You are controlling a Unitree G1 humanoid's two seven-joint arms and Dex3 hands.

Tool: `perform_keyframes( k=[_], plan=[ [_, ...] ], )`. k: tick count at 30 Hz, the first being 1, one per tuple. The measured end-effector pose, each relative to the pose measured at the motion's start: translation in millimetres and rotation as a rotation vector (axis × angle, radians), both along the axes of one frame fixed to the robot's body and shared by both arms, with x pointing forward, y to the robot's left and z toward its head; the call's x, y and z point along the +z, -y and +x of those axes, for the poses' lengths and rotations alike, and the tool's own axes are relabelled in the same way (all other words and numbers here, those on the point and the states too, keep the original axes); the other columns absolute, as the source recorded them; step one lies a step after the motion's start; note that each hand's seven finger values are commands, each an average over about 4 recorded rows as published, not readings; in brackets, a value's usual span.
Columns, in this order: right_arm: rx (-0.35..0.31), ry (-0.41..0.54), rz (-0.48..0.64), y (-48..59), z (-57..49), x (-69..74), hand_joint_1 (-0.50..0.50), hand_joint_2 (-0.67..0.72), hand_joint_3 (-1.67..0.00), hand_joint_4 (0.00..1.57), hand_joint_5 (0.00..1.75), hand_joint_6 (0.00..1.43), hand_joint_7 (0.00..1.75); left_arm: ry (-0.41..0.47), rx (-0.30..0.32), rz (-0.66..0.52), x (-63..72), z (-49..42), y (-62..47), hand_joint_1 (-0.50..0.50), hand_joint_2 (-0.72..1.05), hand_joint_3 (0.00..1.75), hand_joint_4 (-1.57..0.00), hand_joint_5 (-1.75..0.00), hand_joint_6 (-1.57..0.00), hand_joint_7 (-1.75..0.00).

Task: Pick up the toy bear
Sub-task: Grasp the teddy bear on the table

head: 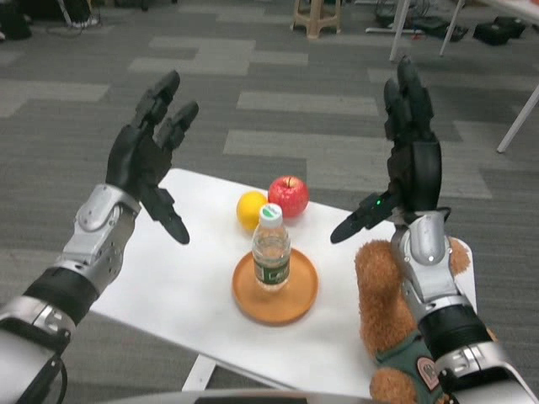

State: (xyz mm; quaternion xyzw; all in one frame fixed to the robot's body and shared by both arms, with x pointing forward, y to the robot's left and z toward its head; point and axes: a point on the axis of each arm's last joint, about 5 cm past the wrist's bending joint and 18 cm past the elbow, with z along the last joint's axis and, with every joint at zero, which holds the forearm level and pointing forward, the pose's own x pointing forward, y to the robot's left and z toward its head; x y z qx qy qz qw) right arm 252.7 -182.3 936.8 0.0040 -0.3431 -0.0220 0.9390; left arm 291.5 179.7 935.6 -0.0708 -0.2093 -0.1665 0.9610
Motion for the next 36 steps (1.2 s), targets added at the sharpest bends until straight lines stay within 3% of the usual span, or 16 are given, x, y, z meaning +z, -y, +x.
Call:
perform_keyframes(
  k=[9, 20, 30, 36],
  plan=[
    [-0.038, -0.058, -0.045, 21.5, -10.6, -2.2, -0.46, 0.41, 0.00, 0.00, 0.00, 0.00, 0.00, -0.057, -0.007, 0.036, -7.7, -1.1, -12.8, -0.47, -0.64, 0.09, 0.00, -0.31, 0.00, -0.14],
    [-0.077, -0.085, -0.010, 34.9, -29.6, 4.9, -0.45, 0.20, 0.00, 0.00, 0.02, 0.00, 0.00, -0.110, -0.009, 0.070, -11.7, -3.2, -26.2, -0.48, -0.64, 0.09, 0.00, -0.31, 0.00, -0.14],
    [-0.106, -0.047, 0.019, 37.6, -47.6, 13.7, -0.44, -0.13, 0.00, 0.00, 0.15, 0.00, 0.14, -0.142, -0.017, 0.071, -17.1, -4.2, -26.2, -0.48, -0.64, 0.09, 0.00, -0.31, 0.00, -0.14],
    [-0.197, -0.040, 0.055, 50.4, -66.1, 14.8, -0.46, -0.18, 0.00, 0.00, 0.19, 0.00, 0.14, -0.144, -0.015, 0.069, -17.2, -4.0, -26.8, -0.47, -0.64, 0.09, 0.00, -0.31, 0.00, -0.14]
  ],
)
